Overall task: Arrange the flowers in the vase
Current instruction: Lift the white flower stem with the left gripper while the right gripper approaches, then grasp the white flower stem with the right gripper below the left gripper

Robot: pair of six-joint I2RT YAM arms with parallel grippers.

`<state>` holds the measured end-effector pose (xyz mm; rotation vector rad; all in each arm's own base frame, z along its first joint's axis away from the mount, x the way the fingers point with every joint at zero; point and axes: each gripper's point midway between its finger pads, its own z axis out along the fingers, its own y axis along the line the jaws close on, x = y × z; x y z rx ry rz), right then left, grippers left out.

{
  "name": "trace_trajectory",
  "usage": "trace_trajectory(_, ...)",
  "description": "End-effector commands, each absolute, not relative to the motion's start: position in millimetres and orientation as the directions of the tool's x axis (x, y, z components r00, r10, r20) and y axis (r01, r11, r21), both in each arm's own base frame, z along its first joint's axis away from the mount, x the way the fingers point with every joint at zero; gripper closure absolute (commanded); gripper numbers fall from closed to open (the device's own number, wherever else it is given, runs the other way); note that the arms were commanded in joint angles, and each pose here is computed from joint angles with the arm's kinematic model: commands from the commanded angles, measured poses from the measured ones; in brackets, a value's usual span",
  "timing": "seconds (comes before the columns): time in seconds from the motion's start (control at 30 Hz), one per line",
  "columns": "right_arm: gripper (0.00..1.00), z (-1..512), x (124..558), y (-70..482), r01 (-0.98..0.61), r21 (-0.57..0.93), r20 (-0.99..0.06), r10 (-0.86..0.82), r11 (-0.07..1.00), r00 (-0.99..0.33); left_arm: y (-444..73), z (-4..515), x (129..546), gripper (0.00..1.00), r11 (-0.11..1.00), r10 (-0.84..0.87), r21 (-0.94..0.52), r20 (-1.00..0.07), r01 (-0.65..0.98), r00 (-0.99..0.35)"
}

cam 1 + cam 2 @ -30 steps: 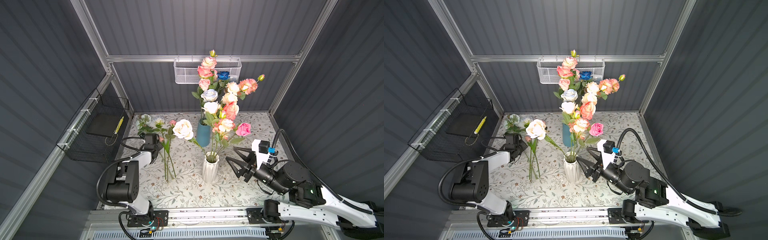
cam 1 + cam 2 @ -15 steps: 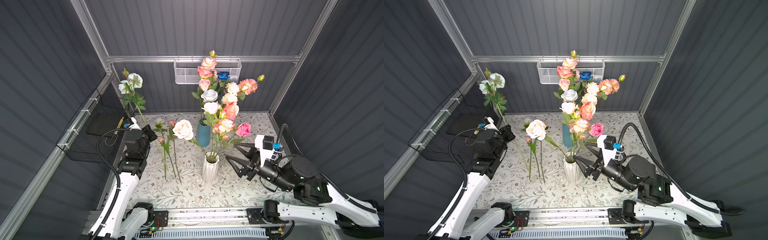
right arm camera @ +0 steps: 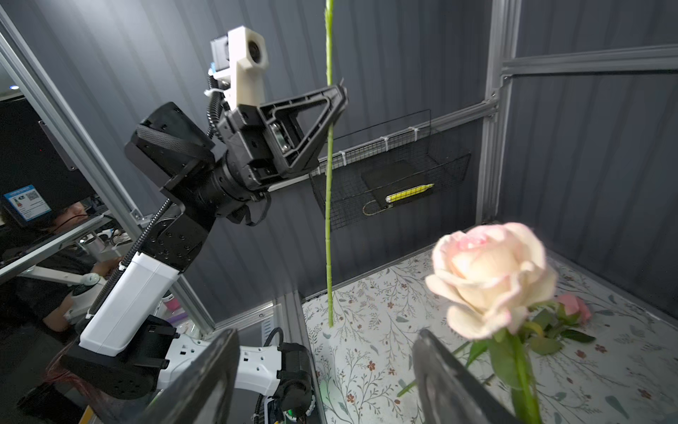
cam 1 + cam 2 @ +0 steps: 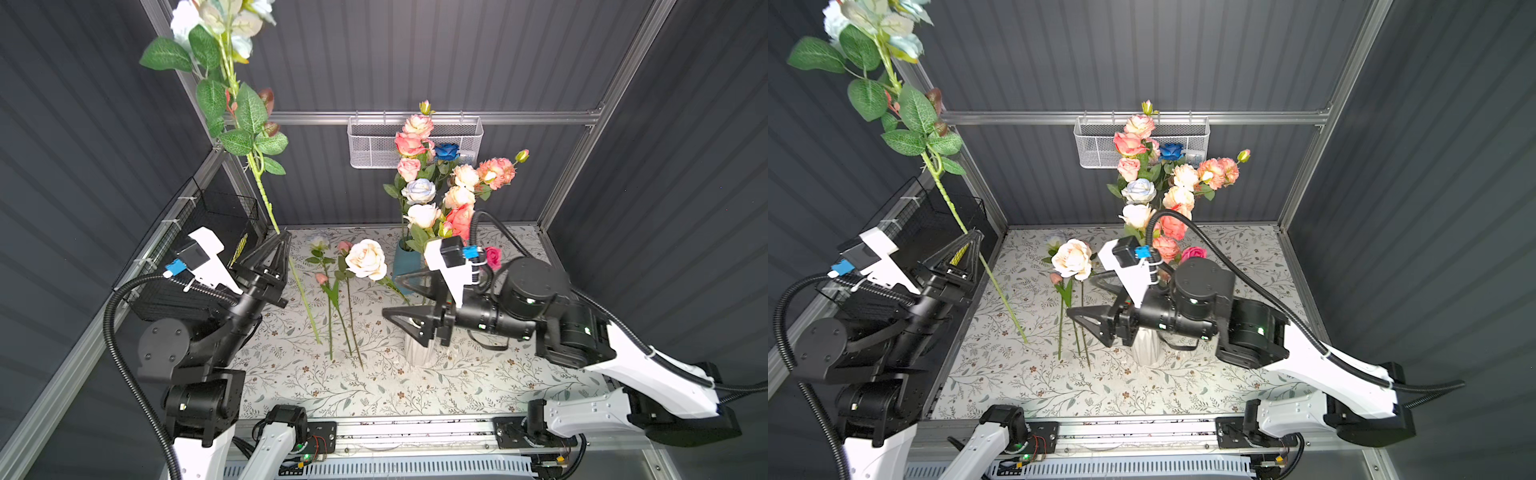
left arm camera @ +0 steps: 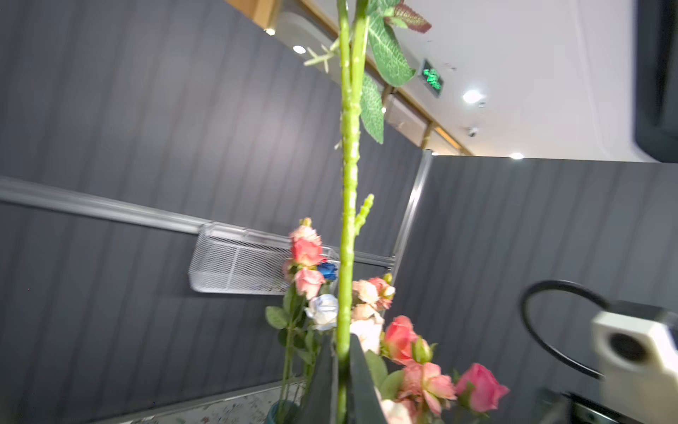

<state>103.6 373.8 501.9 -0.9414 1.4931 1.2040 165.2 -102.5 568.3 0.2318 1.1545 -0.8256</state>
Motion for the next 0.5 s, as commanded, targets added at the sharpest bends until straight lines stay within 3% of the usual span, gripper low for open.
trace_trajectory(0.0, 0.23, 500.8, 87.2, 391.1, -0.955, 0.271, -0.957, -0.075, 0.117, -0.281, -131.1, 570.2, 135.0, 1.00, 0.546, -0.415, -0.143, -0.902, 0.825, 0.118)
trace_trajectory(0.2, 0.23, 499.1, 86.6, 428.7, -0.962, 0.265, -0.954, -0.128, 0.061, -0.271, -143.7, 580.5, 106.5, 1.00, 0.392, -0.449, -0.114, -0.890, 0.913, 0.082)
trace_trajectory(0.47, 0.24, 512.1, 86.3, 456.9, -0.969, 0.248, -0.964, -0.100, 0.004, -0.248, -144.8, 587.5, 95.0, 1.00, 0.293, -0.512, -0.139, -0.858, 0.946, 0.032)
